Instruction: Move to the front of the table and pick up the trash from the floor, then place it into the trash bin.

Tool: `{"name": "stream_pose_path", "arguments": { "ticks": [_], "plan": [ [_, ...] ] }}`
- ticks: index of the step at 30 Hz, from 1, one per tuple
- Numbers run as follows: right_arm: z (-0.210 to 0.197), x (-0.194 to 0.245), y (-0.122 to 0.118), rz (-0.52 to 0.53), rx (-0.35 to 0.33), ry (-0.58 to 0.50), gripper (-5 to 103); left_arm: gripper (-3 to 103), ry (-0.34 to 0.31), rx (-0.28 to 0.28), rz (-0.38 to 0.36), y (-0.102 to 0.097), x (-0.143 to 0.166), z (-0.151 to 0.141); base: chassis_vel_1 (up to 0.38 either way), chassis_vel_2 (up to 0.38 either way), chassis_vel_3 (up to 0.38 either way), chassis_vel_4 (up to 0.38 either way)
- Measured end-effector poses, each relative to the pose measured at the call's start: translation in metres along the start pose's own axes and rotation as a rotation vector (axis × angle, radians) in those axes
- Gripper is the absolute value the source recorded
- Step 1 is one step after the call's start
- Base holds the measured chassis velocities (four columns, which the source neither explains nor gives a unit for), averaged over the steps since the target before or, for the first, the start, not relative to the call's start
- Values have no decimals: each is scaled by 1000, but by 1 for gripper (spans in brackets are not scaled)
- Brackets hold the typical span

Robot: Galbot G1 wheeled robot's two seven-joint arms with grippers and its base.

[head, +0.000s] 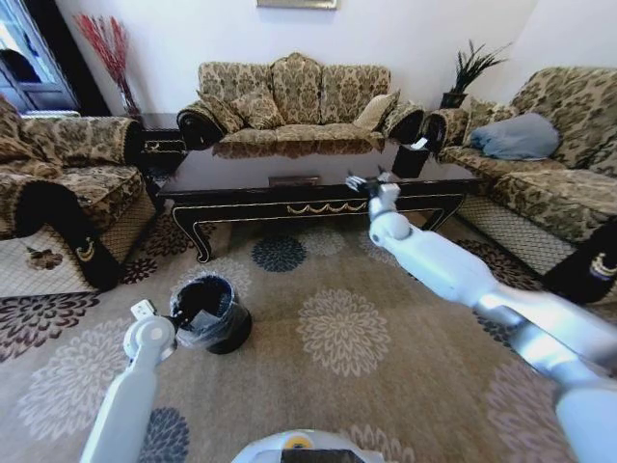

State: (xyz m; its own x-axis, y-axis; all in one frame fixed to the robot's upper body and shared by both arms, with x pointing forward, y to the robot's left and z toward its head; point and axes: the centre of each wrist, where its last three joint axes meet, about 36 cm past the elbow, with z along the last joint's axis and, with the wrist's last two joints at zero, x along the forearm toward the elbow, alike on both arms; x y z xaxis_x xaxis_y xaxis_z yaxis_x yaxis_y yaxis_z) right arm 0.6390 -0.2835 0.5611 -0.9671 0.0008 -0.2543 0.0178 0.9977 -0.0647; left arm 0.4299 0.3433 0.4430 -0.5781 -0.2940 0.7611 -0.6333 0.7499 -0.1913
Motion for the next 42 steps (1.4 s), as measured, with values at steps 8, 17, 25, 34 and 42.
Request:
{"name": "stream_pose_path", "arguments": {
  "ticks": [8, 17, 25, 34, 42],
  "plan": [
    [21, 46, -47, 54, 41, 29, 100, 2, 18, -4, -5, -12, -26, 17, 0, 0, 0, 0],
    [53, 81, -62, 55, 79, 79, 100, 6, -38, -51, 14, -24, -34, 34, 0, 0, 0, 0],
    [57, 96, -71, 62, 71, 78, 100, 28, -143, -66, 53, -17, -13, 36, 0, 0, 0, 0],
    [39, 113, -93, 105, 47, 37, 100, 67, -279, -134, 41, 14, 54, 30, 0, 0, 0, 0],
    [19, 146, -96, 96, 11, 3, 100, 93, -530, -142, 88, 45, 96, 26, 0, 0, 0, 0]
  ]
}}
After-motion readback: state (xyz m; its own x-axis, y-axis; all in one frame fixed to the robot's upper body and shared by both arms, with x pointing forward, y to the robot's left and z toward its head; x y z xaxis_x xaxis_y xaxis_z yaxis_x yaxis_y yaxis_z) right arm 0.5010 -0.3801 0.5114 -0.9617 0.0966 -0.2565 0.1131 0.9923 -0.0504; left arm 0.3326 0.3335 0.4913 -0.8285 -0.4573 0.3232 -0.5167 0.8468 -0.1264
